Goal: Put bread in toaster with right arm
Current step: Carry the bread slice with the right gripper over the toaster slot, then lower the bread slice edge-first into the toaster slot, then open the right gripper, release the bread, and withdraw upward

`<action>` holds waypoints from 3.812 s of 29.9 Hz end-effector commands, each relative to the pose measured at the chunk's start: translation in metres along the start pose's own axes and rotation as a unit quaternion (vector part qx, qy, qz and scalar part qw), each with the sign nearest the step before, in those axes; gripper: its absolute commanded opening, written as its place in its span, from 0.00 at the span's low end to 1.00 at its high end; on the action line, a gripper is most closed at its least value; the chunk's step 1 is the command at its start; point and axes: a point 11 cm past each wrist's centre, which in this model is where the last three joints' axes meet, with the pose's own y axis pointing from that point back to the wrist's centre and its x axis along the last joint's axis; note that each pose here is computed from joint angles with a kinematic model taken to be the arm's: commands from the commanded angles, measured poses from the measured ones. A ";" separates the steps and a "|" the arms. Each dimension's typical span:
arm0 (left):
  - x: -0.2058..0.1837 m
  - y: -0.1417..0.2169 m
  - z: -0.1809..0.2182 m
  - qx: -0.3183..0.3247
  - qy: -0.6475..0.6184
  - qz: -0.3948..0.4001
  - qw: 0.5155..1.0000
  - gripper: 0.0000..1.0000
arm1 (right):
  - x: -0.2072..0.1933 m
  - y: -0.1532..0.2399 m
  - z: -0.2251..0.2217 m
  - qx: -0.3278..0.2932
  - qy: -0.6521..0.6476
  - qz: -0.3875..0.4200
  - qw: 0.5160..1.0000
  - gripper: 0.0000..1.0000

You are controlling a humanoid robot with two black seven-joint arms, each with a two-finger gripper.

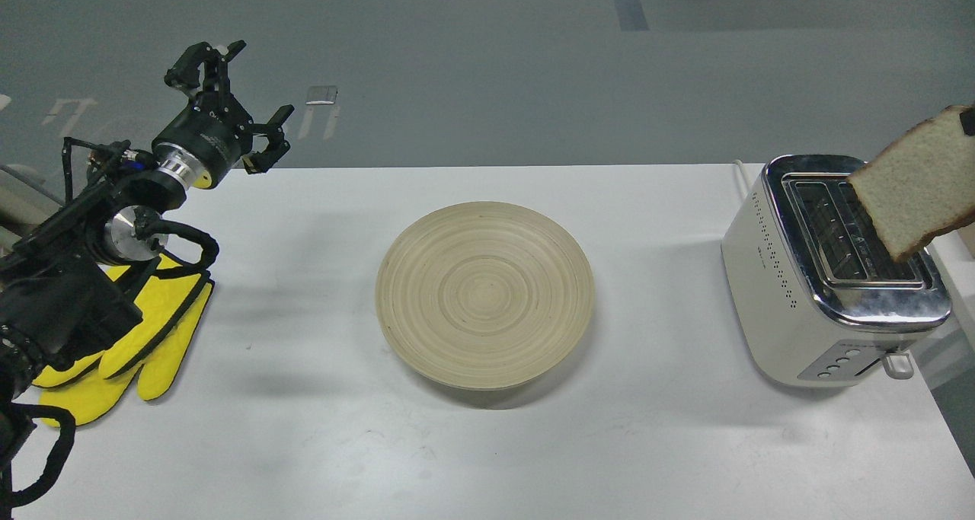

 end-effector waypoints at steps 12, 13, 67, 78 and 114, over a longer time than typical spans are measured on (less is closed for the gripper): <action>0.000 0.000 0.000 0.000 0.000 0.000 1.000 1.00 | 0.007 -0.008 -0.012 0.014 -0.023 -0.002 1.000 0.00; 0.000 0.000 0.000 0.001 0.000 0.000 1.000 1.00 | 0.007 -0.010 -0.013 0.014 -0.021 -0.004 1.000 0.00; 0.000 0.000 0.000 0.001 0.000 0.000 1.000 1.00 | -0.005 -0.035 -0.018 0.014 -0.027 -0.033 0.999 0.13; 0.000 0.000 0.000 0.000 0.000 0.000 1.000 1.00 | -0.001 -0.035 -0.021 0.022 -0.037 -0.026 0.999 0.72; 0.000 0.000 -0.001 0.001 0.000 0.001 1.000 1.00 | 0.152 -0.116 -0.113 0.420 -0.495 0.316 0.691 1.00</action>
